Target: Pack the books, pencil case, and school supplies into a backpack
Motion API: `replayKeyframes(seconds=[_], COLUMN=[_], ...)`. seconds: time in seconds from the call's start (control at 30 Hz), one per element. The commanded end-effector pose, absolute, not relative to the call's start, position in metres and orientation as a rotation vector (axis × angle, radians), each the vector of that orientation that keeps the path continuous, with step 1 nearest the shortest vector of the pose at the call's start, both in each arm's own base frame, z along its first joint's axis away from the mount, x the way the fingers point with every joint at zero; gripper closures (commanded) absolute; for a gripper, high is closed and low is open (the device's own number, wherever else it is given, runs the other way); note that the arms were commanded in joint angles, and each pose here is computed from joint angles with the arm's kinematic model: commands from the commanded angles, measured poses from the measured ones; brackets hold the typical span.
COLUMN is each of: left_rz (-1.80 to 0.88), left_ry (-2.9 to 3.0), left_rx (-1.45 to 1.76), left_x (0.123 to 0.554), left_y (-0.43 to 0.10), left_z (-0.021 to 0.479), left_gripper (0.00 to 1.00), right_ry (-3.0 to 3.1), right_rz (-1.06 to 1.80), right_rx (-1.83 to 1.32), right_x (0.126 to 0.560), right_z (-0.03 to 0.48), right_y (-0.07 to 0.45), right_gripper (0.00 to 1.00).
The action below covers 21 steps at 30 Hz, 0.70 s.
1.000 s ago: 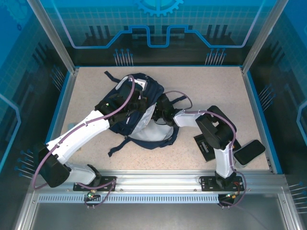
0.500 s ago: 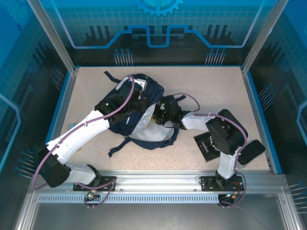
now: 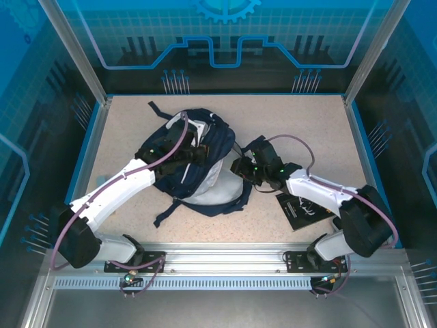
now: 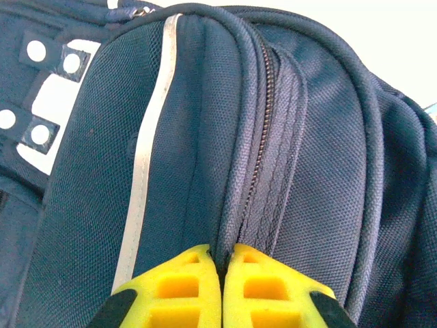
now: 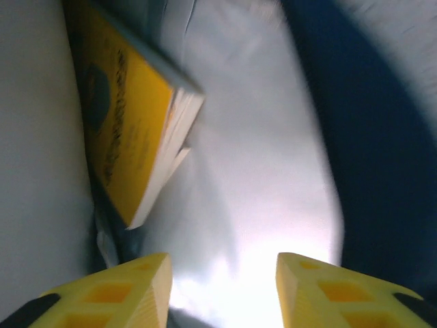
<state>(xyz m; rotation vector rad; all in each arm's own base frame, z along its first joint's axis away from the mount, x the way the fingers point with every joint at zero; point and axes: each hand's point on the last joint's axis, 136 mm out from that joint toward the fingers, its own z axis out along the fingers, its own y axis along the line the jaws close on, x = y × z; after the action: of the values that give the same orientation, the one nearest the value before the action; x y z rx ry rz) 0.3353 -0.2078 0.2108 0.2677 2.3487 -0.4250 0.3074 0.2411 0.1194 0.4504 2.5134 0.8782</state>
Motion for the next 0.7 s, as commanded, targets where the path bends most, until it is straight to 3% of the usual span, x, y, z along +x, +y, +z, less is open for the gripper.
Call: replayKeyframes(seconds=[0.0, 0.1, 0.17, 0.3, 0.37, 0.43, 0.67], left_rz=[-0.493, -0.479, -0.48, -0.518, -0.531, -0.532, -0.5], left_ry=[2.382, 2.441, 2.457, 2.45, 2.43, 2.402, 2.361], left_rx=[0.231, 0.207, 0.213, 0.198, 0.171, 0.136, 0.058], left_x=[0.329, 0.32, 0.313, 0.303, 0.302, 0.303, 0.303], left_y=[-0.196, -0.185, -0.183, -0.182, -0.18, -0.177, -0.165], left_z=[0.196, 0.172, 0.165, 0.17, 0.177, 0.186, 0.201], left_gripper=[0.99, 0.96, 0.87, 0.39, 0.25, 0.17, 0.03], right_ry=[2.524, 2.491, 2.487, 2.542, 2.588, 2.633, 2.695], right_rz=[0.492, 0.326, 0.231, 0.102, 0.078, 0.094, 0.055], right_rx=[0.446, 0.492, 0.538, 0.606, 0.631, 0.659, 0.849], right_x=[0.3, 0.298, 0.297, 0.295, 0.294, 0.295, 0.29], right_z=[0.119, 0.129, 0.133, 0.125, 0.118, 0.106, 0.073], right_y=[0.182, 0.147, 0.125, 0.086, 0.075, 0.067, 0.03], right_gripper=[0.48, 0.35, 0.27, 0.13, 0.09, 0.08, 0.08])
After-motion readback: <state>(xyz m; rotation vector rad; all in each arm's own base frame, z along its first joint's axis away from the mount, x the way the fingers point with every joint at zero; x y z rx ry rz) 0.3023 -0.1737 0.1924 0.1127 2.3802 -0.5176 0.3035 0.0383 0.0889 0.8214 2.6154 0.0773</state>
